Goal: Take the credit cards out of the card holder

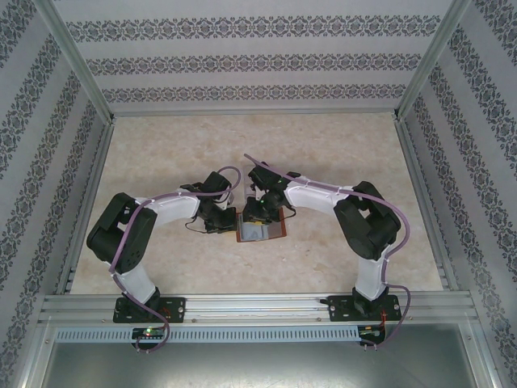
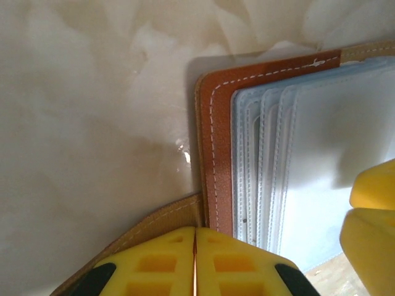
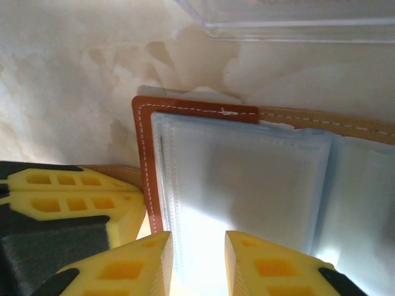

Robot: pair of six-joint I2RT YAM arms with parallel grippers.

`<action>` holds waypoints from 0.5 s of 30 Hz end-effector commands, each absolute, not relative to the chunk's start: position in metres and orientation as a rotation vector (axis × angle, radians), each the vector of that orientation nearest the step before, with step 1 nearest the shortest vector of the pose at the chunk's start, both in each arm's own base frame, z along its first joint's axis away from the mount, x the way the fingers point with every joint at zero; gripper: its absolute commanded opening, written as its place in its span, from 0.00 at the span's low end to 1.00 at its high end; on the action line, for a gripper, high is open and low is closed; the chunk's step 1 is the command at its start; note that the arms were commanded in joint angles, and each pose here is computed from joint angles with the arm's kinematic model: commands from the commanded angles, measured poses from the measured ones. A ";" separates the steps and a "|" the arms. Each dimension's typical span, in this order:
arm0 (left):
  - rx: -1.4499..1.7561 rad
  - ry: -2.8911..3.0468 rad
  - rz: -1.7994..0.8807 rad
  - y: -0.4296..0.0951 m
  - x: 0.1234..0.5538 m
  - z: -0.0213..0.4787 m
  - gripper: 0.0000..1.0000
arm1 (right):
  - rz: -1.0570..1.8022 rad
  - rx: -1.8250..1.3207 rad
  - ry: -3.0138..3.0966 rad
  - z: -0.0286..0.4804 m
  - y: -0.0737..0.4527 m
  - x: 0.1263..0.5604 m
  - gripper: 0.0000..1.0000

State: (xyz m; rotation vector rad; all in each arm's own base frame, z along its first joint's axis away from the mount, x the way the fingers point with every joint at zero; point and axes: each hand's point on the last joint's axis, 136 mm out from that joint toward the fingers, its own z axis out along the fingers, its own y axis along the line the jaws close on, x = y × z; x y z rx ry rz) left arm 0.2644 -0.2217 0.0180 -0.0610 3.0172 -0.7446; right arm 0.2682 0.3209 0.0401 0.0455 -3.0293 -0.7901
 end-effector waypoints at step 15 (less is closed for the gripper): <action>-0.035 3.023 -0.748 -0.220 0.261 0.011 0.09 | -0.517 0.051 -3.103 0.032 0.293 0.267 0.47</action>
